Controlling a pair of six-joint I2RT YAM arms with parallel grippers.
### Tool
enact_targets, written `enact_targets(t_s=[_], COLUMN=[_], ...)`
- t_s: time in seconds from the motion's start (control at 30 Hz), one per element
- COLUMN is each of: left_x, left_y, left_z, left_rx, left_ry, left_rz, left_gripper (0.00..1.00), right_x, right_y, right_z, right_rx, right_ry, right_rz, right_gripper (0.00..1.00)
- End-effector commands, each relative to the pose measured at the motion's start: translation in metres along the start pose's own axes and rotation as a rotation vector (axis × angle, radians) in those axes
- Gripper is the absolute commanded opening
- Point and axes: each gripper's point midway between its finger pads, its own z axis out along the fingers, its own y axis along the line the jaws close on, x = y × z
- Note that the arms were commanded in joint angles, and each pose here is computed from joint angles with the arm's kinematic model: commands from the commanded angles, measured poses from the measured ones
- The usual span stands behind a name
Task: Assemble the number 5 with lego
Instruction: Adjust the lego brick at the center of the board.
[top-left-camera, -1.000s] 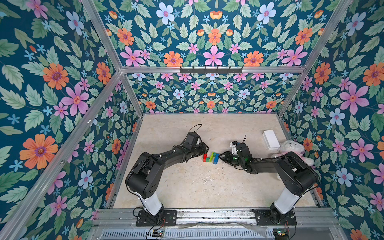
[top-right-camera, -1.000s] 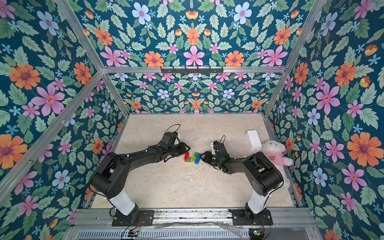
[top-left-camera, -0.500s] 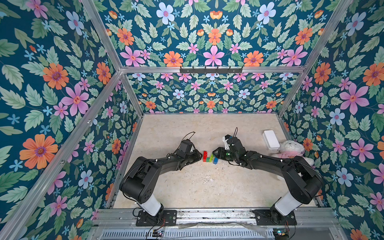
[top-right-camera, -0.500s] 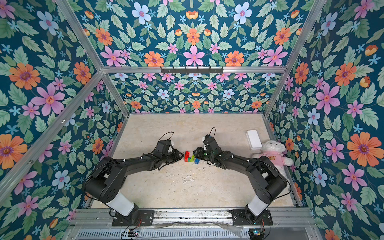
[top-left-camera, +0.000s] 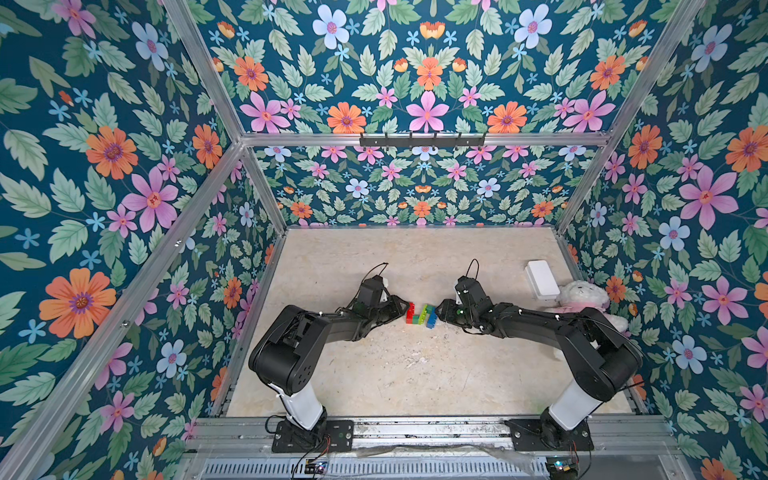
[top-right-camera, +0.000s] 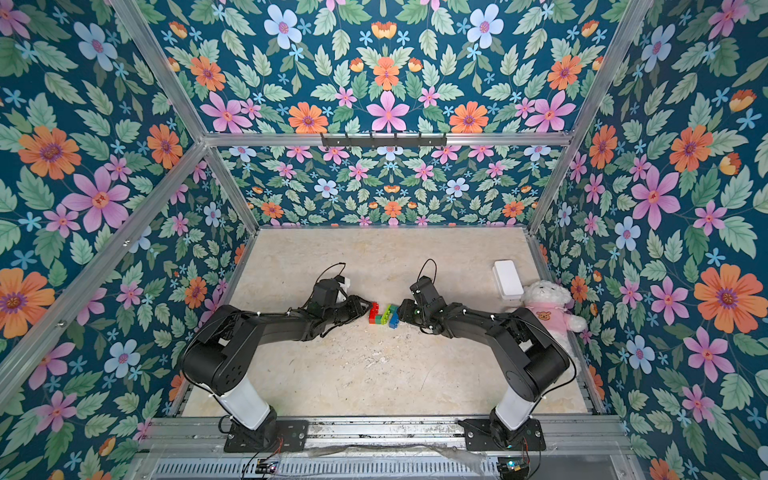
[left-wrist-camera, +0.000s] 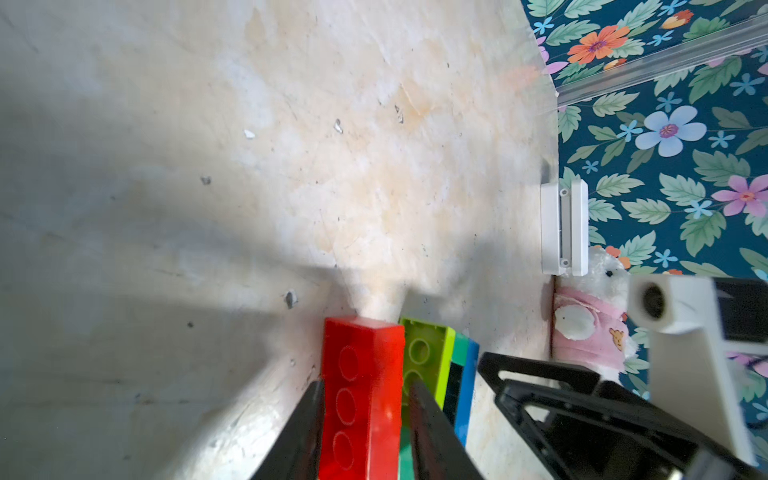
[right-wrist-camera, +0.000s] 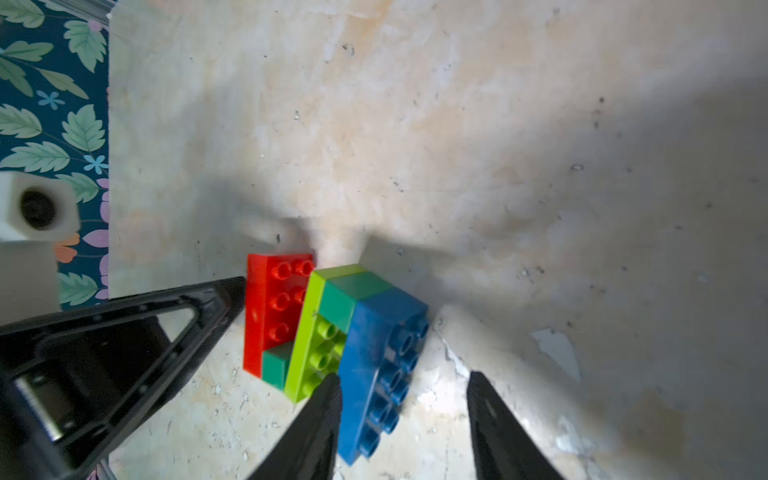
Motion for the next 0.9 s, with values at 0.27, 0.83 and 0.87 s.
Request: enact_targets(t_s=[0.27,0.83,0.87], left_x=[-0.001,0.004,0.004], left_y=[-0.009,-0.012,-0.011], left_z=[0.005,0.013,0.014], left_rx=[0.055,0.078,0.078], left_ry=[0.005,0.032,0.035], left_rz=[-0.009,-0.015,-0.015], left_gripper=[0.37,0.35,0.35], right_x=[-0.008,-0.009,-0.009], right_y=[0.015,0.018,0.018], right_z=[0.007,0.018,0.018], right_rx=[-0.112,-0.133,-0.135], right_ry=[-0.022,-0.003,-0.002], right_rz=[0.007,-0.022,-0.023], right_gripper=[0.52,0.51,0.51])
